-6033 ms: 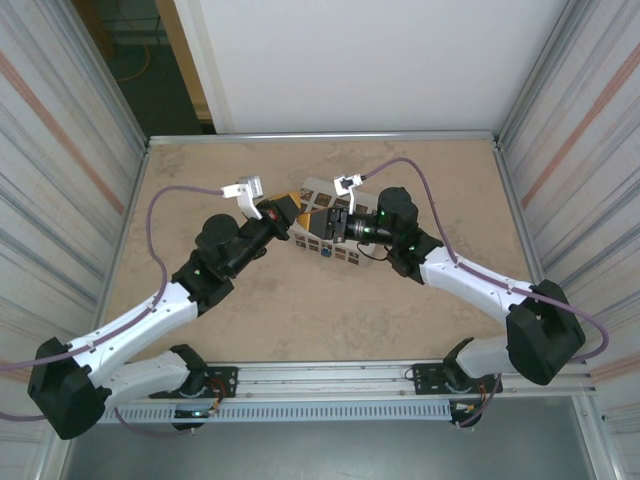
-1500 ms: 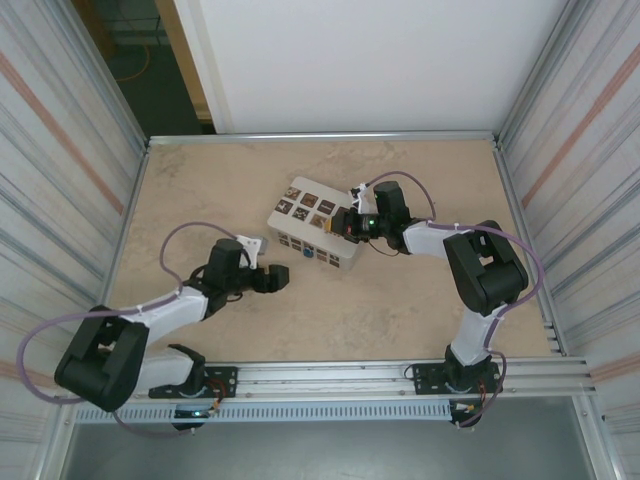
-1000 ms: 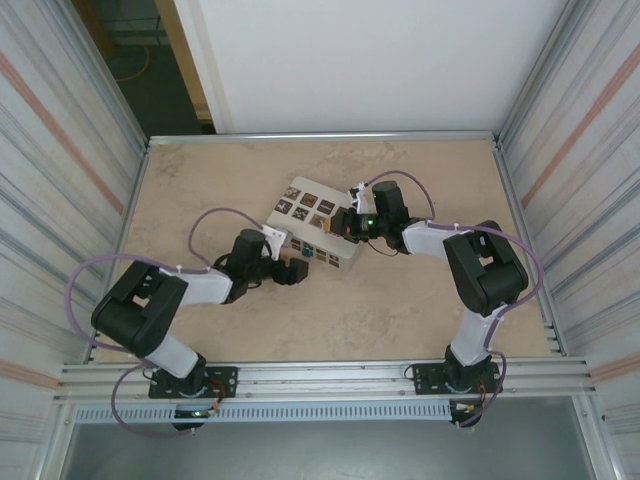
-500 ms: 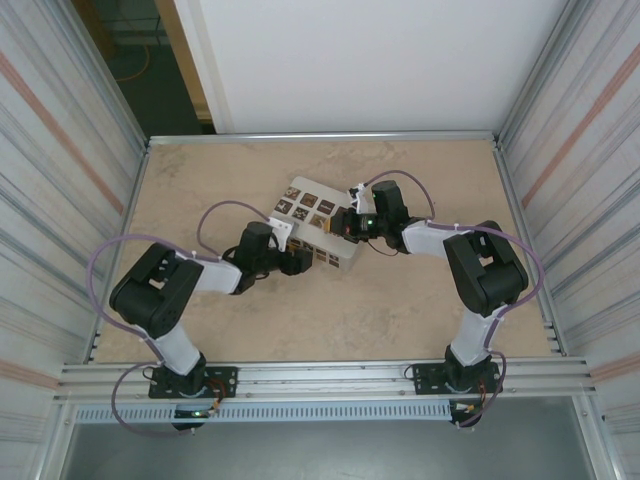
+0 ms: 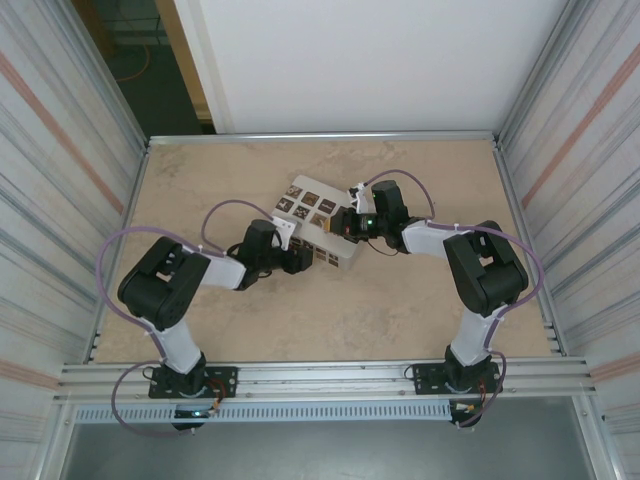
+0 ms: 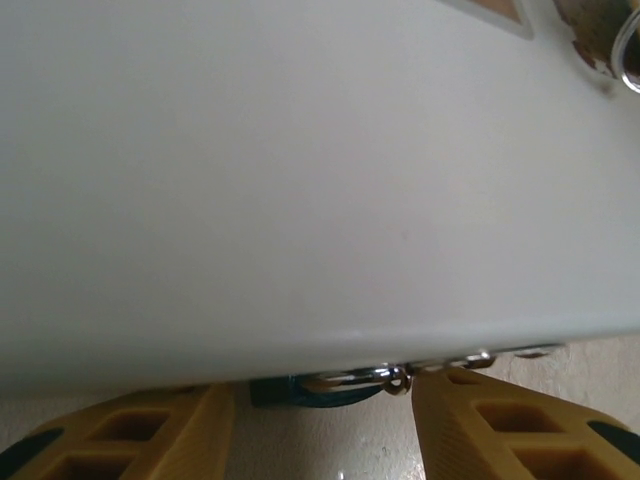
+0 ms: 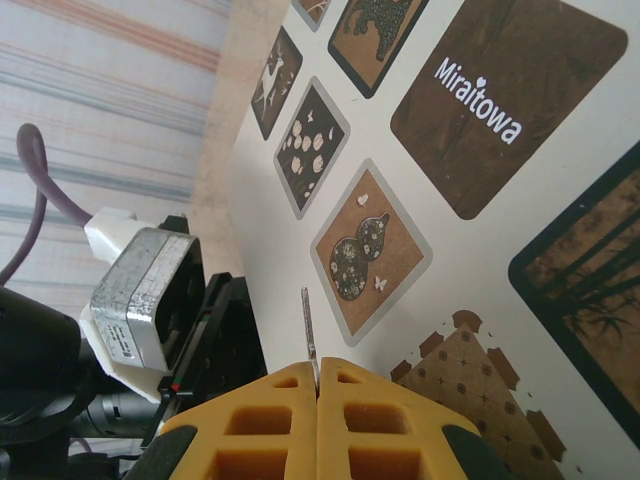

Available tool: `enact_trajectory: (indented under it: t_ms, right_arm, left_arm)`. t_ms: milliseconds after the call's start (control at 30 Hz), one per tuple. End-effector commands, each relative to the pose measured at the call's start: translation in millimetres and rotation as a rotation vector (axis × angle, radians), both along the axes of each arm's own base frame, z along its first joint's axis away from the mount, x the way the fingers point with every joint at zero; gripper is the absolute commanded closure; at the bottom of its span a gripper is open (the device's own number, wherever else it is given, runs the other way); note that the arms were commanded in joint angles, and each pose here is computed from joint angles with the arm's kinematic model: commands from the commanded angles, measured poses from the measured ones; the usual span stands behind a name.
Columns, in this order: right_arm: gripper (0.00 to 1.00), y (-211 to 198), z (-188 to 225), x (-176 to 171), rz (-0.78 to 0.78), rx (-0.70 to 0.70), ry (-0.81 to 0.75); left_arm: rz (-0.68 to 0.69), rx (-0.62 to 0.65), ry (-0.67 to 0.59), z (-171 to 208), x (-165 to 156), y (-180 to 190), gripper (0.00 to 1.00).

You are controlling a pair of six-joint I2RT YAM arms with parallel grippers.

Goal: Unlock the padlock with the key

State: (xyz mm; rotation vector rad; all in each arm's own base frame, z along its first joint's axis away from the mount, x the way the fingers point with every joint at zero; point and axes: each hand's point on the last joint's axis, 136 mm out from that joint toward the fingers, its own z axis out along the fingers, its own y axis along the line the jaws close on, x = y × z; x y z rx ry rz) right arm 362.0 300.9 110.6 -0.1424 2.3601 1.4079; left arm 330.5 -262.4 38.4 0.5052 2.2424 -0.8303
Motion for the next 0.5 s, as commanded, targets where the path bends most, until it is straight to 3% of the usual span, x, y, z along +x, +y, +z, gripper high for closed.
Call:
enact_trajectory:
  t_ms: [0, 467]
  right_arm:
    - [1.00, -2.1, -25.3, -14.0, 0.008, -0.072, 0.076]
    - [1.00, -1.0, -25.1, -14.6, 0.009, -0.070, 0.074]
  left_arm:
    - [-0.059, -0.033, -0.047, 15.3, 5.7, -19.2, 0.50]
    - [-0.035, -0.026, -0.056, 16.6, 10.4, -25.2, 0.56]
